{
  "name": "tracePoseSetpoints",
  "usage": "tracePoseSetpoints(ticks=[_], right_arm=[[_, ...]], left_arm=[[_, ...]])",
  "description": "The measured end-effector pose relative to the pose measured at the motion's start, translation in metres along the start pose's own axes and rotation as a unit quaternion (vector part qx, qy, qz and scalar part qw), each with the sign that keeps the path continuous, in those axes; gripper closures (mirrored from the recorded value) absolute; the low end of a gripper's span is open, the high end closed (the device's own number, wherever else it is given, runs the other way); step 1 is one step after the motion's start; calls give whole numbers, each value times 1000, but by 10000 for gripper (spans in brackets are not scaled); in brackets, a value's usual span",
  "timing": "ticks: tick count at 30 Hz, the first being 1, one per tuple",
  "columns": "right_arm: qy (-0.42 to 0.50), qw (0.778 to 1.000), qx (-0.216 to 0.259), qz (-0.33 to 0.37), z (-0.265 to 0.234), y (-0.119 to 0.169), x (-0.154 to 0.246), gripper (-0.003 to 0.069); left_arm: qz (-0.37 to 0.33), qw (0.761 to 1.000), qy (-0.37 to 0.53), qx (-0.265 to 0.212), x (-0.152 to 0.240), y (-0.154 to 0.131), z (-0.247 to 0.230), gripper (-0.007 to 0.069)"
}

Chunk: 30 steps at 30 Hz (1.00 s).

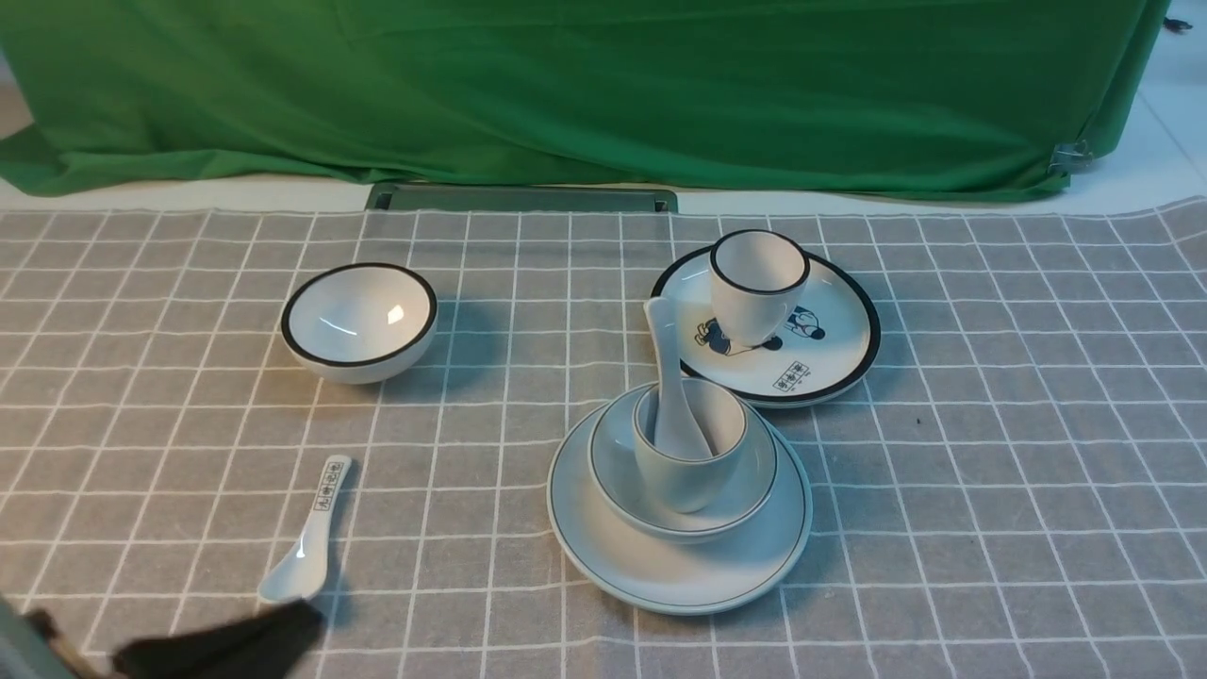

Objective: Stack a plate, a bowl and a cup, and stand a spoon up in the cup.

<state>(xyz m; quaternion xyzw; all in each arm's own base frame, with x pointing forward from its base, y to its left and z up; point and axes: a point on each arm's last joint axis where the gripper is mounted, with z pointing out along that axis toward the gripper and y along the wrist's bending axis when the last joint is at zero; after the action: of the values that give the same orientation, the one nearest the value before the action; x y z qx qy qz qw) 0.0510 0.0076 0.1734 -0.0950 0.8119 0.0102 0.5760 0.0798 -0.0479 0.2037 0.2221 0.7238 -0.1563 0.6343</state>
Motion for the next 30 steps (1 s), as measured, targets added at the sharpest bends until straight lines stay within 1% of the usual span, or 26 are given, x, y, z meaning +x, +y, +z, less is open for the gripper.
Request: tracePoseSetpoints(ticks=[2,4,5,7,9,10,13,15,30], right_arm=[[0,1000,0,0,0,0,0,592],[0,1000,0,0,0,0,0,590],[0,1000,0,0,0,0,0,589],[0,1000,0,1,0,0,0,585],[0,1000,0,1,0,0,0,580],[0,1000,0,1,0,0,0,577],[0,1000,0,2,0,0,0,572],[0,1000,0,2,0,0,0,572],[0,1000,0,2,0,0,0,535]], left_arm=[[-14,998,-28,-57,-3,10,-7,614],[-26,994,-46,-97,-4,17,-14,614],[-38,986,-66,-149,-3,23,-22,614],[-51,974,-94,-200,-3,27,-32,614],[-69,959,-88,-259,2,28,-40,614],[-76,964,-71,-244,7,27,-41,614],[-105,964,1,-245,22,24,-41,614],[-113,963,18,-243,25,23,-40,614],[-115,963,19,-244,25,23,-40,614]])
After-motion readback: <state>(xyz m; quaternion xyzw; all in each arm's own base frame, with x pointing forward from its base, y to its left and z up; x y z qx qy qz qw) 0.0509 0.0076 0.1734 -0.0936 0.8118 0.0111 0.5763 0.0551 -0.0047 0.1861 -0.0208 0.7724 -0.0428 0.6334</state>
